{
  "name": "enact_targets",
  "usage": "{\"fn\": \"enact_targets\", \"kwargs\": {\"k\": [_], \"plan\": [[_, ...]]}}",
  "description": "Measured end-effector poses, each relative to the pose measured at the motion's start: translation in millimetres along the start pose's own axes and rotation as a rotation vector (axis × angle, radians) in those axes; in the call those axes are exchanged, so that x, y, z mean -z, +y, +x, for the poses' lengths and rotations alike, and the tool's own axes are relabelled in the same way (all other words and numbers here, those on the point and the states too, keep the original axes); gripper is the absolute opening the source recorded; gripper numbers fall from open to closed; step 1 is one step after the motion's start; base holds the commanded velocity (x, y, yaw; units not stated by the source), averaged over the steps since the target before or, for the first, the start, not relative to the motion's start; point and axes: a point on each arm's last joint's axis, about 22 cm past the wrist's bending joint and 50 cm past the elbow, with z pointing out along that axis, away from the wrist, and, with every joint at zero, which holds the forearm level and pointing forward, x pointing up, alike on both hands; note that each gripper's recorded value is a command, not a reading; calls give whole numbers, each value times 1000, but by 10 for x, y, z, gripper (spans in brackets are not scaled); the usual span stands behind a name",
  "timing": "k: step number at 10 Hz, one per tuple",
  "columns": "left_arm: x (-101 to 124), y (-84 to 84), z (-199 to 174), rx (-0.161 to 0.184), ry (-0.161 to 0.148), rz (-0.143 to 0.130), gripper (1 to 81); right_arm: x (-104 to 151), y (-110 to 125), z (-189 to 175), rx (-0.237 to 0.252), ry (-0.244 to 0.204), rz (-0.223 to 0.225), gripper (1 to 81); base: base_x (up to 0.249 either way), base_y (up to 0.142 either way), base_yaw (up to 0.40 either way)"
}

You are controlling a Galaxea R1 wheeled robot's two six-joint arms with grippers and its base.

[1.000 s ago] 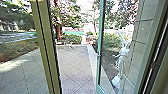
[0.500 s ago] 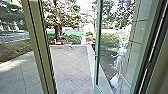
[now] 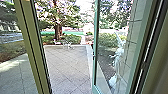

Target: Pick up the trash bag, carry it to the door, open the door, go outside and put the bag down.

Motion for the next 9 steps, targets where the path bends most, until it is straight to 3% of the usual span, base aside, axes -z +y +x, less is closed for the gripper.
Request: {"fn": "enact_targets", "kwargs": {"k": [5, 9], "plan": [[-3, 13, 1, 0, 0, -2, 10, -20, -97, -9, 1, 0, 12, 811, 0, -74, 0], [-5, 24, 4, 0, 1, -3, 10, -5, -25, 9, 0, 3, 3, 811, 0, 0, 0]]}}
